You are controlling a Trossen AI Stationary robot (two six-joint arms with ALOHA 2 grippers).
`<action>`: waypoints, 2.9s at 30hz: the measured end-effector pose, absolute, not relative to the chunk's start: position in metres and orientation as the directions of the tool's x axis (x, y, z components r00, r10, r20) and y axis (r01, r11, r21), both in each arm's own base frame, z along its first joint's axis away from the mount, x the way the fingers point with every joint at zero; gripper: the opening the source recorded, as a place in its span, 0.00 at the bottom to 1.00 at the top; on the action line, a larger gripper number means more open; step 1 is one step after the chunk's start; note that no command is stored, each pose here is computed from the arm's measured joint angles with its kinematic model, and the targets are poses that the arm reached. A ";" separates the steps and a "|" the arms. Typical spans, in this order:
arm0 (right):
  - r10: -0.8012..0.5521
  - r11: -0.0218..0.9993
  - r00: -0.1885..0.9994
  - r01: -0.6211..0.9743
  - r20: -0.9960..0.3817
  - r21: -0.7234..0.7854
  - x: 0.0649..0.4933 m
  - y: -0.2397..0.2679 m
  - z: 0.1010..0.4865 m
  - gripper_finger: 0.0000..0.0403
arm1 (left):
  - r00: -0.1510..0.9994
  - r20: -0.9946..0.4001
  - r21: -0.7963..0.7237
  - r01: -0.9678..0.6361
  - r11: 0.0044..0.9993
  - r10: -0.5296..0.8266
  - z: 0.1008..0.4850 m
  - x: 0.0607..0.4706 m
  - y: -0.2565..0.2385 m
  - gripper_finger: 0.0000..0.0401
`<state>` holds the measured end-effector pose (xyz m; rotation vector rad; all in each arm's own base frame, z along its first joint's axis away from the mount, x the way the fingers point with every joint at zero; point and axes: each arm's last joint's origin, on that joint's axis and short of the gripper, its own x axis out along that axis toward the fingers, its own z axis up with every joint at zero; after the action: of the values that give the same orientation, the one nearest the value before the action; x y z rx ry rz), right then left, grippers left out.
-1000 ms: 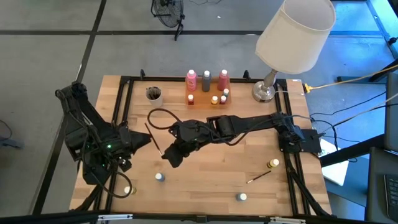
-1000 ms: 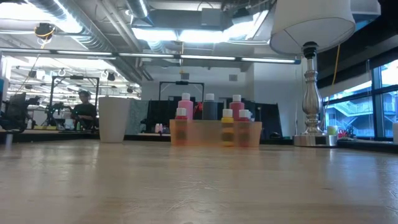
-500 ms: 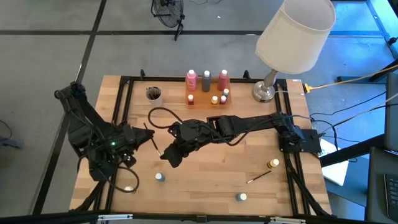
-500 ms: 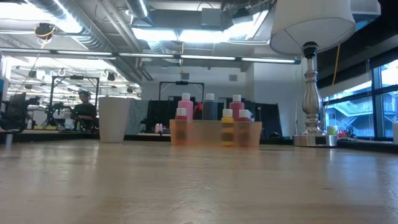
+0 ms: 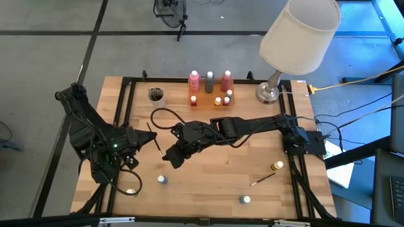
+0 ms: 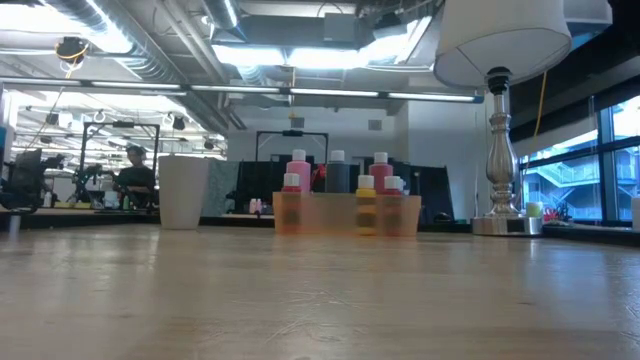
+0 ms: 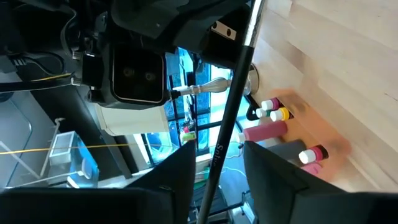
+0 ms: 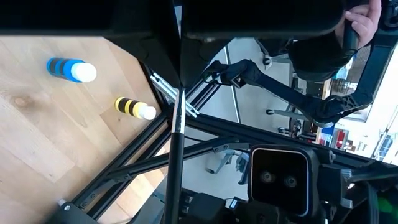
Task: Pick & Place Paint Supplies
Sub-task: Put the silver paint brush into the white cup
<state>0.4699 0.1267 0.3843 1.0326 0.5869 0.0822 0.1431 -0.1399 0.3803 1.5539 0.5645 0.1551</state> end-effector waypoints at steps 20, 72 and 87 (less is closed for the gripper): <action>0.349 0.532 0.835 0.197 -0.426 0.824 0.469 0.127 0.384 0.01 | 0.846 -0.267 0.954 0.300 0.003 0.461 0.368 0.157 -0.150 0.03; 0.614 0.788 0.736 -0.551 -0.286 0.275 0.427 0.062 0.449 0.76 | 0.763 0.000 -0.224 -0.630 0.744 0.646 0.367 0.042 -0.005 0.03; 0.550 0.835 0.716 -0.490 -0.430 0.251 0.408 0.025 0.446 0.76 | 0.685 0.004 -0.471 -0.642 0.605 0.729 0.287 0.067 -0.024 0.03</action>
<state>0.4084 0.0252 0.4458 0.1219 0.5143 0.5773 0.0674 -0.0237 0.2867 -0.4608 -0.2035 0.7991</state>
